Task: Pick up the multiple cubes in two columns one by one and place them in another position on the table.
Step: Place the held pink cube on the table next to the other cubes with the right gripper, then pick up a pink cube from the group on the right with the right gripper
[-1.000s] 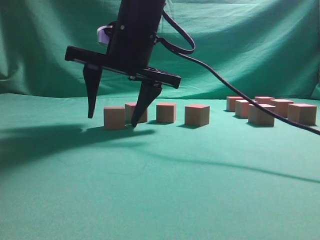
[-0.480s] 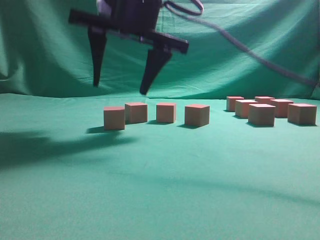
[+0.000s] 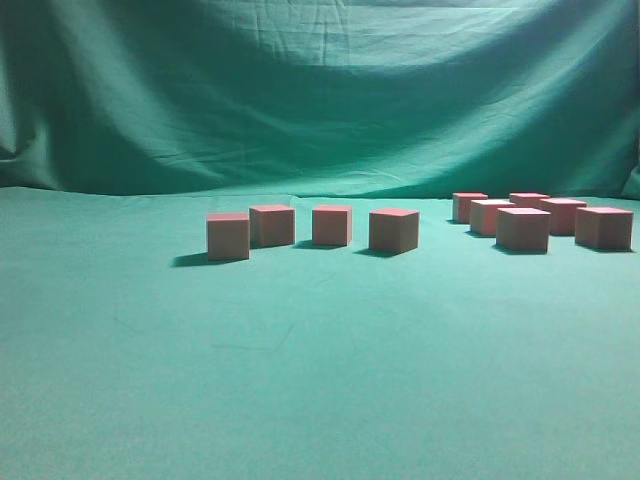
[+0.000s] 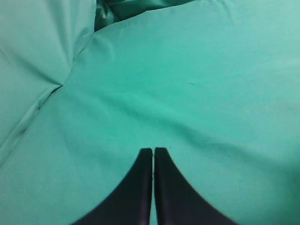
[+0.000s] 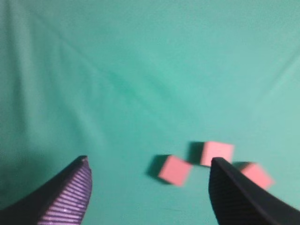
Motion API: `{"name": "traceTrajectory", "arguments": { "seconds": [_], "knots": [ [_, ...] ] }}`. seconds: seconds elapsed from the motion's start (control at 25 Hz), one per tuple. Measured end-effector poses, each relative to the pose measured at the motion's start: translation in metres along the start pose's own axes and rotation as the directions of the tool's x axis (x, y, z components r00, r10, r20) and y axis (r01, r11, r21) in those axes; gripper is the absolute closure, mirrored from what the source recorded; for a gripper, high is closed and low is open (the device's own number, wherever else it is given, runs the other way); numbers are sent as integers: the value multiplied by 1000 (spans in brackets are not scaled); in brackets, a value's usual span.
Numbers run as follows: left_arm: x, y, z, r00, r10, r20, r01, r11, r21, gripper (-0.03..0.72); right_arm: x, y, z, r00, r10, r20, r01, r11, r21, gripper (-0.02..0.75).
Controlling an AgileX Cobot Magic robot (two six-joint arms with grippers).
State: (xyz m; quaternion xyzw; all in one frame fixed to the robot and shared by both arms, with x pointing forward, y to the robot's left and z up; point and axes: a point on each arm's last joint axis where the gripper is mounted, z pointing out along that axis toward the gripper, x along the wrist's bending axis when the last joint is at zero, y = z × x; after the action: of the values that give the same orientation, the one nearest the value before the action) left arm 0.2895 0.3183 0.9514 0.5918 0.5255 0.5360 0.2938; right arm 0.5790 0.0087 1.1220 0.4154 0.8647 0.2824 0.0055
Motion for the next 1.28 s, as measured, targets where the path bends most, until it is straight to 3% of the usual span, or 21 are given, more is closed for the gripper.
{"name": "traceTrajectory", "arguments": {
  "seconds": [0.28, 0.44, 0.68, 0.92, 1.12, 1.28],
  "knots": [
    [0, 0, 0, 1000, 0, 0, 0, 1000, 0, 688, -8, -17, -100, 956, -57, 287, 97, 987, -126, 261],
    [0, 0, 0, 1000, 0, 0, 0, 1000, 0, 688, -31, -47, -128, 939, 53, 340, -10, 992, -127, 261],
    [0, 0, 0, 1000, 0, 0, 0, 1000, 0, 688, -86, -110, -117, 892, 207, 403, -232, 973, 15, 261],
    [0, 0, 0, 1000, 0, 0, 0, 1000, 0, 688, -119, -163, -78, 858, 293, 422, -390, 906, 166, 261],
    [0, 0, 0, 1000, 0, 0, 0, 1000, 0, 688, -133, -165, -44, 862, 303, 405, -374, 921, 107, 261],
    [0, 0, 0, 1000, 0, 0, 0, 1000, 0, 688, -149, -158, -8, 864, 298, 405, -379, 916, 134, 261]
  ]
}}
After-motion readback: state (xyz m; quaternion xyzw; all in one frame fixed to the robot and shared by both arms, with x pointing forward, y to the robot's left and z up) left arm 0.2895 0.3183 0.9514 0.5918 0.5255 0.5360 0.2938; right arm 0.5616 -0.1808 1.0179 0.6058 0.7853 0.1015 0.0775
